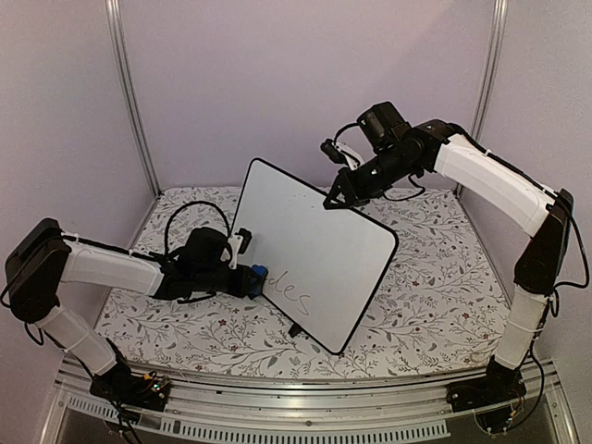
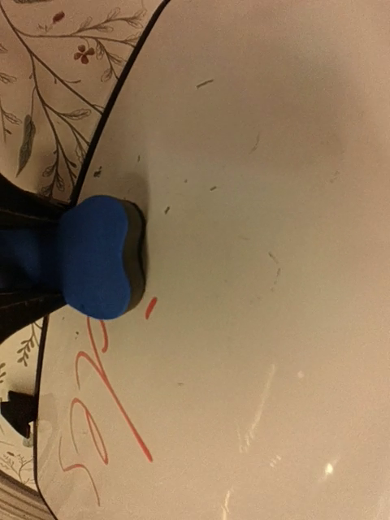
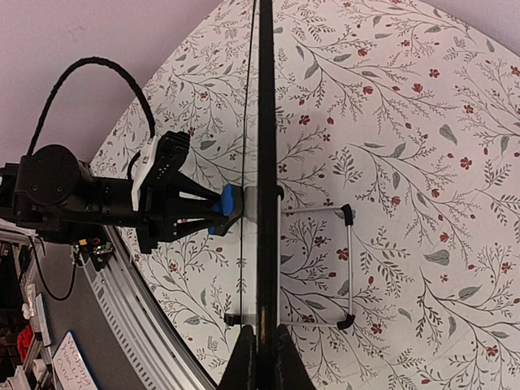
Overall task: Erase the whiteboard
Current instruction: Erase the whiteboard from the whiteboard stand.
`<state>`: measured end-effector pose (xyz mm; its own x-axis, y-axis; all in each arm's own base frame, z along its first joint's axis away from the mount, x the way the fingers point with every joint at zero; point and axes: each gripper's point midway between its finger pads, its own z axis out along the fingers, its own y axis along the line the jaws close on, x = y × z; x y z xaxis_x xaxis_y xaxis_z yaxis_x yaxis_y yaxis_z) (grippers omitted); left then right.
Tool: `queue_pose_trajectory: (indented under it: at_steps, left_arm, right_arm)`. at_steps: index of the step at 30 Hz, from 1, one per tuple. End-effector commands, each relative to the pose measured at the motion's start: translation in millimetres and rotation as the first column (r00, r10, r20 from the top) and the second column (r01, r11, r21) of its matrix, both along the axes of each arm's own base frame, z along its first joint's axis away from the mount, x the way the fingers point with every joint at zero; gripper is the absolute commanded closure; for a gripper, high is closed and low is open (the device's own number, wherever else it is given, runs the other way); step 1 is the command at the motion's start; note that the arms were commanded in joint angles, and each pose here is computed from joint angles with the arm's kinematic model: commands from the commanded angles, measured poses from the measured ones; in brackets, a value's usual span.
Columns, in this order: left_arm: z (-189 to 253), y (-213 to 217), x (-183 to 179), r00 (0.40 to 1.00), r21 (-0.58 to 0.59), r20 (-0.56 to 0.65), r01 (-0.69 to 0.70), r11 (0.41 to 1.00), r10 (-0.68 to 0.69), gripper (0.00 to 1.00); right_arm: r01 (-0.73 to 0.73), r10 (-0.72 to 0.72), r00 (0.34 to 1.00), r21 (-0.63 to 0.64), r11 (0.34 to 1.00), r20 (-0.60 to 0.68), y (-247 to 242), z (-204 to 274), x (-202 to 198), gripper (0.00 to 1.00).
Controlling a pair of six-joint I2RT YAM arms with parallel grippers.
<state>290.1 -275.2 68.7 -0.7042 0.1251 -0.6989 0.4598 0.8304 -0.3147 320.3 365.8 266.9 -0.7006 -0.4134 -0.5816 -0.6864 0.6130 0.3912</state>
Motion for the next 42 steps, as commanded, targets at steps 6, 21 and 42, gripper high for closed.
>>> queue_pose_trajectory:
  at_steps: [6, 21, 42]
  left_arm:
    - [56.3, -23.8, 21.9, 0.988, -0.086, 0.153, 0.042, 0.995, -0.028, 1.00]
    - [-7.3, -6.6, -8.9, 1.000, -0.039, -0.016, 0.014, 0.999, -0.015, 1.00]
    - [-58.3, -2.2, -43.8, 0.983, 0.049, -0.184, 0.029, 0.998, -0.019, 1.00]
  right_arm:
    - [-0.135, 0.122, 0.987, -0.126, 0.983, -0.103, 1.8, -51.2, -33.3, 1.00]
    - [-0.134, 0.123, 0.988, -0.122, 0.983, -0.095, 2.2, -47.8, -32.7, 1.00]
    - [-0.133, 0.122, 0.989, -0.122, 0.984, -0.088, -0.1, -45.4, -34.1, 1.00]
